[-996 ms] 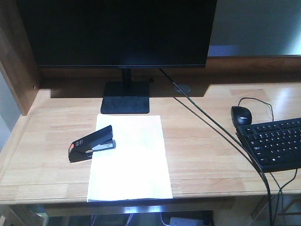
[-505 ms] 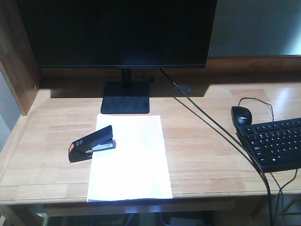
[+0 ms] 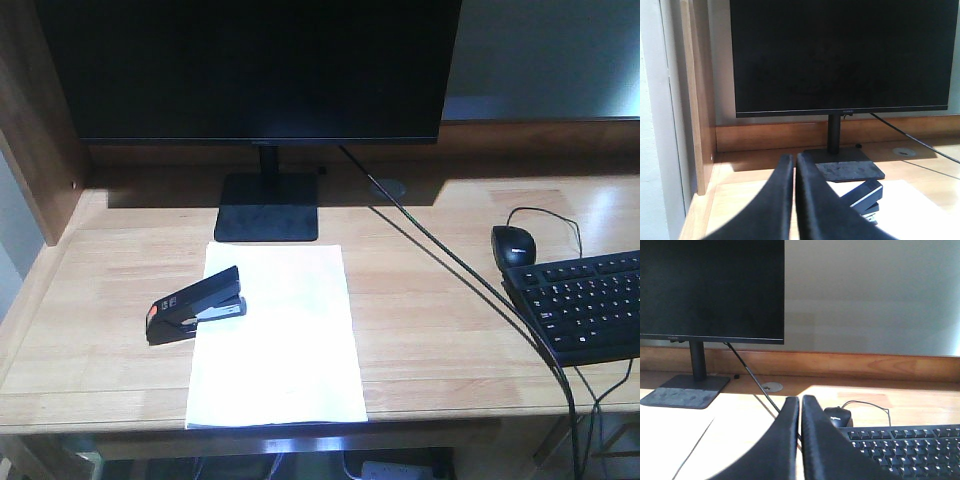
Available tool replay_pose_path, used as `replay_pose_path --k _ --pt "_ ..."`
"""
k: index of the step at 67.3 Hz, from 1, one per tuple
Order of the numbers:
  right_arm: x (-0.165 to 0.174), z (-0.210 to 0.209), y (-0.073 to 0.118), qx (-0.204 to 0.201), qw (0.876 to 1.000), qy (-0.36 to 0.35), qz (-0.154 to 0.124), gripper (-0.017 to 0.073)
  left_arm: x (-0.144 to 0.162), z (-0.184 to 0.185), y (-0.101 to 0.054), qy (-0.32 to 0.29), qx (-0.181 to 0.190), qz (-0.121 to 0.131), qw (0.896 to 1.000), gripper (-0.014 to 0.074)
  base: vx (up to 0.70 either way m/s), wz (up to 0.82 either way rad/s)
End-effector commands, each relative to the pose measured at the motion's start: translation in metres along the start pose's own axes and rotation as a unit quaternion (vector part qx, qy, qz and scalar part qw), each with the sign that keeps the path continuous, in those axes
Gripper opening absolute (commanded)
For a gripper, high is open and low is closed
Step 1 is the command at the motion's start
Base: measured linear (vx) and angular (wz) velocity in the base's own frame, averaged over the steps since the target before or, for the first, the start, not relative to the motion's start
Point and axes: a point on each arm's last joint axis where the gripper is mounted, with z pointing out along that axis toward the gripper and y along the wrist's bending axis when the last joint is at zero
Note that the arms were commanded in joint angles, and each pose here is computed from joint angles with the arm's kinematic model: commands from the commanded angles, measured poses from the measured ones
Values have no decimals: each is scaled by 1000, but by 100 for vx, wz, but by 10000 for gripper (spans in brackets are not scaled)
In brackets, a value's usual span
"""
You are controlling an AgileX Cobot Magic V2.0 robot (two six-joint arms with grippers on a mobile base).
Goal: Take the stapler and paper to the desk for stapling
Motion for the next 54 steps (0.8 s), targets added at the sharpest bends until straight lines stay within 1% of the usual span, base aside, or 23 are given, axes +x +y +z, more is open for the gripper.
replay_pose_path --k 1,54 --pt "-6 -1 0 2 999 -39 -7 -9 2 -1 0 -29 0 -10 1000 -7 0 0" --pt "-6 -1 0 2 999 -39 -7 -9 2 -1 0 -29 0 -10 1000 -7 0 0"
